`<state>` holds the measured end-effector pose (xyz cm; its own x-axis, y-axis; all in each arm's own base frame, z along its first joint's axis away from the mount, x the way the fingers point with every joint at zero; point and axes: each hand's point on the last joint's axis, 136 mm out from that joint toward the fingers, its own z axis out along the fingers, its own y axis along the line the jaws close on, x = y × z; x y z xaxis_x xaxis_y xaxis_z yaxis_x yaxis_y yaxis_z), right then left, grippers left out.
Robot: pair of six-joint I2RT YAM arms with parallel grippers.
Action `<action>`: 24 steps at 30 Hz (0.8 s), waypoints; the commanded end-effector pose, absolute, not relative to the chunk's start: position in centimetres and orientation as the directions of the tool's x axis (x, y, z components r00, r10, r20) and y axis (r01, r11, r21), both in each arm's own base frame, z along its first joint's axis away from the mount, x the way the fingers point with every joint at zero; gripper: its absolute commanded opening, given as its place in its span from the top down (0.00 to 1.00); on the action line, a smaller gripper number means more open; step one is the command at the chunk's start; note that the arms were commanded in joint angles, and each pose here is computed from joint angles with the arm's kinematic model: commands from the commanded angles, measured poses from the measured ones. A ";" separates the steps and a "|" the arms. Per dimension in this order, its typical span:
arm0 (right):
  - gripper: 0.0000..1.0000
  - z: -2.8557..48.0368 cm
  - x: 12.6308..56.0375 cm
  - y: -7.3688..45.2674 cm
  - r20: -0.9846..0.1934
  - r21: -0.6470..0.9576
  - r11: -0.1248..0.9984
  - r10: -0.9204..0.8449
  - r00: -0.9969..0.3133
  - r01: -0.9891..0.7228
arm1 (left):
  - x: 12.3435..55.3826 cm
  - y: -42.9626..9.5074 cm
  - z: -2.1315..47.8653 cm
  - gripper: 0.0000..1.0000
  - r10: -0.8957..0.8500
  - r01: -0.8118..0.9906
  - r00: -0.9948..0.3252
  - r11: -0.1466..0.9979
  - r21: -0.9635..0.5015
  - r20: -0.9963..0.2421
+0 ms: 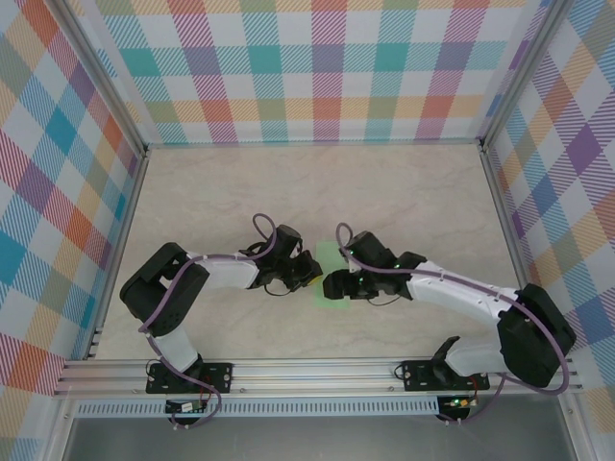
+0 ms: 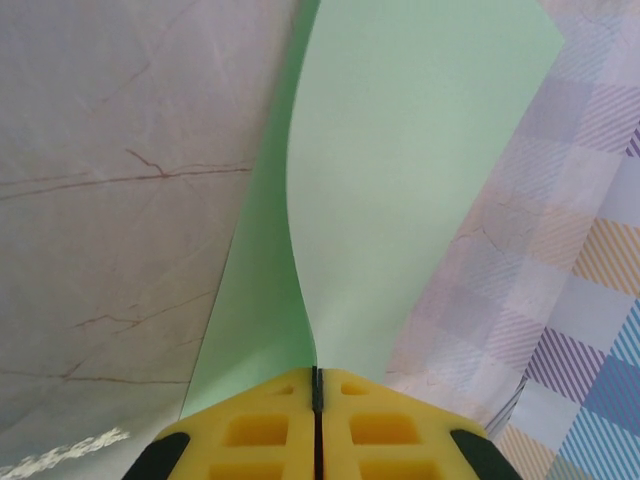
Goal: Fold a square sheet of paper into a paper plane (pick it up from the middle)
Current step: Fold the triangle a second time at the center of the table.
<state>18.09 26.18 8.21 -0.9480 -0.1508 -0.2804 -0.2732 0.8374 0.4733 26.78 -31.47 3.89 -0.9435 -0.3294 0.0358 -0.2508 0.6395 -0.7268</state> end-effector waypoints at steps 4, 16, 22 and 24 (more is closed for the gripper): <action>0.35 8.1 18.2 27.6 -0.423 0.296 0.861 -0.270 -0.865 -0.414 | 27.0 -31.5 5.0 0.93 -0.322 -0.239 -0.946 0.630 -0.739 0.032; 0.38 7.4 18.9 29.8 -0.483 0.218 0.854 -0.327 -0.812 -0.473 | 27.0 -31.7 5.1 0.93 -0.319 -0.240 -0.947 0.622 -0.746 0.039; 0.43 6.8 19.2 29.7 -0.491 0.165 0.870 -0.335 -0.804 -0.464 | 27.0 -31.8 5.2 0.93 -0.316 -0.236 -0.948 0.620 -0.748 0.038; 0.48 6.7 19.3 29.5 -0.491 0.156 0.877 -0.331 -0.806 -0.455 | 27.1 -31.8 5.1 0.93 -0.316 -0.237 -0.948 0.622 -0.747 0.038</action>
